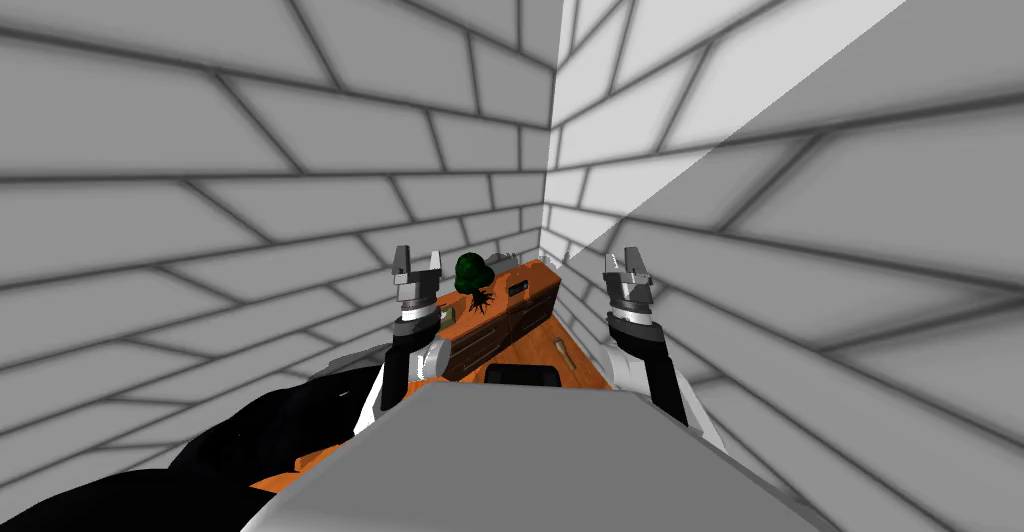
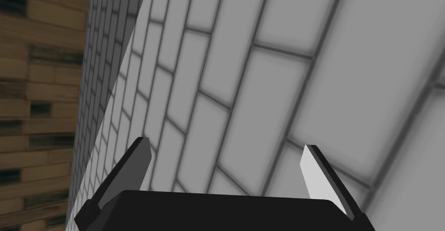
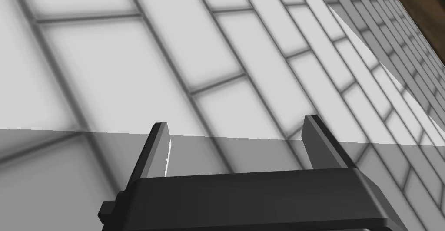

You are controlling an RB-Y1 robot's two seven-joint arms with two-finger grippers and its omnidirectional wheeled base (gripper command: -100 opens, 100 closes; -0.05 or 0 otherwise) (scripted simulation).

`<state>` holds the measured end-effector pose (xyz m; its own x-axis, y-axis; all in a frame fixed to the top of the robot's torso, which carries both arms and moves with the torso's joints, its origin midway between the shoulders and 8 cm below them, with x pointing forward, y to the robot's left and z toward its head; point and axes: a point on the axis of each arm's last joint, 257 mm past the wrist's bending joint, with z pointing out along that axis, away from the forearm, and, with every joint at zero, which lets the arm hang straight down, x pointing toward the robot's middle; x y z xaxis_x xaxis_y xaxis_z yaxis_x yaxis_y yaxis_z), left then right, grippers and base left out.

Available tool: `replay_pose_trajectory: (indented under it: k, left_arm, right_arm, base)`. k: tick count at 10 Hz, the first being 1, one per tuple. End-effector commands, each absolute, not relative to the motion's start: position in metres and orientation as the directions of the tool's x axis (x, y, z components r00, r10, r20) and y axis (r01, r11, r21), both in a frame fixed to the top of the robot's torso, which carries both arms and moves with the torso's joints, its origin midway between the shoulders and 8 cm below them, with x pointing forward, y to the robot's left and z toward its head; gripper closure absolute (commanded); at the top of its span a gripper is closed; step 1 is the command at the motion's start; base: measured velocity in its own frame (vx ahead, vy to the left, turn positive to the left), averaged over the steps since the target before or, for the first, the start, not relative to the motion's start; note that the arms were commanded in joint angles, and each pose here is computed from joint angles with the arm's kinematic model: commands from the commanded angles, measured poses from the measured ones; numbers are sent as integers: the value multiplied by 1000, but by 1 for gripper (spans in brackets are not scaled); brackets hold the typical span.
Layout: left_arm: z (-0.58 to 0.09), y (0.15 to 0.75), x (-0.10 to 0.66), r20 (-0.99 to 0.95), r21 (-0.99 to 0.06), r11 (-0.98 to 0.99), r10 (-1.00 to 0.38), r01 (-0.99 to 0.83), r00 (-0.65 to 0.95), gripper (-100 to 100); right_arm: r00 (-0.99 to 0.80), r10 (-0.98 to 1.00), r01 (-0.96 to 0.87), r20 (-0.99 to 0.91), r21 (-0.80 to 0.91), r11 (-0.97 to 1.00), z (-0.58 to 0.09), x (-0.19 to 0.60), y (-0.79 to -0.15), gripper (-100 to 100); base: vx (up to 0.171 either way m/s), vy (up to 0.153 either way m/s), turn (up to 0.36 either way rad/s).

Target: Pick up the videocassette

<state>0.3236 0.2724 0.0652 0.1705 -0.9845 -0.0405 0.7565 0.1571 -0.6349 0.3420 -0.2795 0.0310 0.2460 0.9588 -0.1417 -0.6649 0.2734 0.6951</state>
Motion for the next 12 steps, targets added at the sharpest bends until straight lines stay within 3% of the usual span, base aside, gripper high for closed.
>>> replay_pose_trajectory:
  k: [1,4,12]
  left_arm:
    - [65,272,324,-40,-635,157,-985,756,171,0]
    - [65,272,324,-41,-635,157,-985,756,170,0]
    - [65,272,324,-41,-635,157,-985,756,171,0]
  right_arm:
    - [210,961,-638,-182,719,276,14,350,-271,-100]
    - [162,960,-593,-228,755,279,-14,360,-261,-100]
    - [-86,918,-338,-387,878,338,-167,364,-216,-100]
  base:
    - [5,-1,123]
    - [8,-18,119]
    - [2,-45,181]
